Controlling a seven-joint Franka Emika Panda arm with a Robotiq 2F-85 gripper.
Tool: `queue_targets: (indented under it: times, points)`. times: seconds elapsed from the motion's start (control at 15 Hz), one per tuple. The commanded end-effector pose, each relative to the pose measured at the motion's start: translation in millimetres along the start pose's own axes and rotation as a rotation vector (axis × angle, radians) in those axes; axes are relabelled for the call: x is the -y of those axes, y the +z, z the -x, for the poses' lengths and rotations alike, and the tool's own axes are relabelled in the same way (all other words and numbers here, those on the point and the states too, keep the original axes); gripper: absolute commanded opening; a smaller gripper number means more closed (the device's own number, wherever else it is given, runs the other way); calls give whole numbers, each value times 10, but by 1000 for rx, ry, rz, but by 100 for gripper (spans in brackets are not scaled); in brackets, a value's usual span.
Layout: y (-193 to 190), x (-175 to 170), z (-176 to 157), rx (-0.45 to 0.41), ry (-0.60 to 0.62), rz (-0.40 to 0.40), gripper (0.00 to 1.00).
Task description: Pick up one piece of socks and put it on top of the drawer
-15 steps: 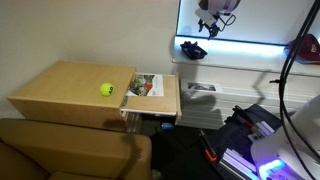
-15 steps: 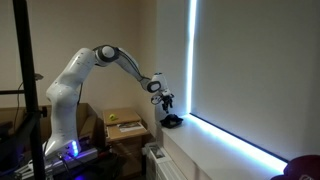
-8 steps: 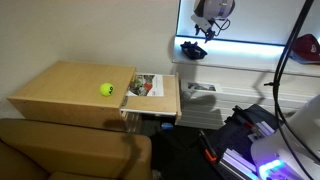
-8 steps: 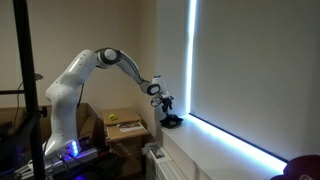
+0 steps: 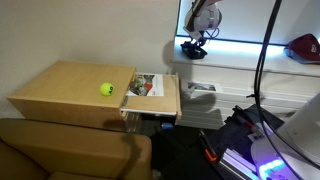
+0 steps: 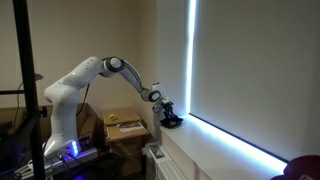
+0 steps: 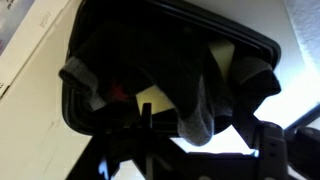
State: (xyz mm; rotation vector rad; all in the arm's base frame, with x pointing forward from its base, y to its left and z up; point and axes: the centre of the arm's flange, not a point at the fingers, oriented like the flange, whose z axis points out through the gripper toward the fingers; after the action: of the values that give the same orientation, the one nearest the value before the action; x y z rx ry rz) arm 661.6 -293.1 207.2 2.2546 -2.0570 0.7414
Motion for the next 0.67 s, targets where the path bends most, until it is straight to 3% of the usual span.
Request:
queue_targets:
  times: [0.0, 0.47, 0.6]
  points:
    - [182, 87, -168, -12, 28, 42, 53]
    - [156, 291, -191, 82, 98, 91, 2]
    - [101, 333, -266, 133, 150, 117, 0]
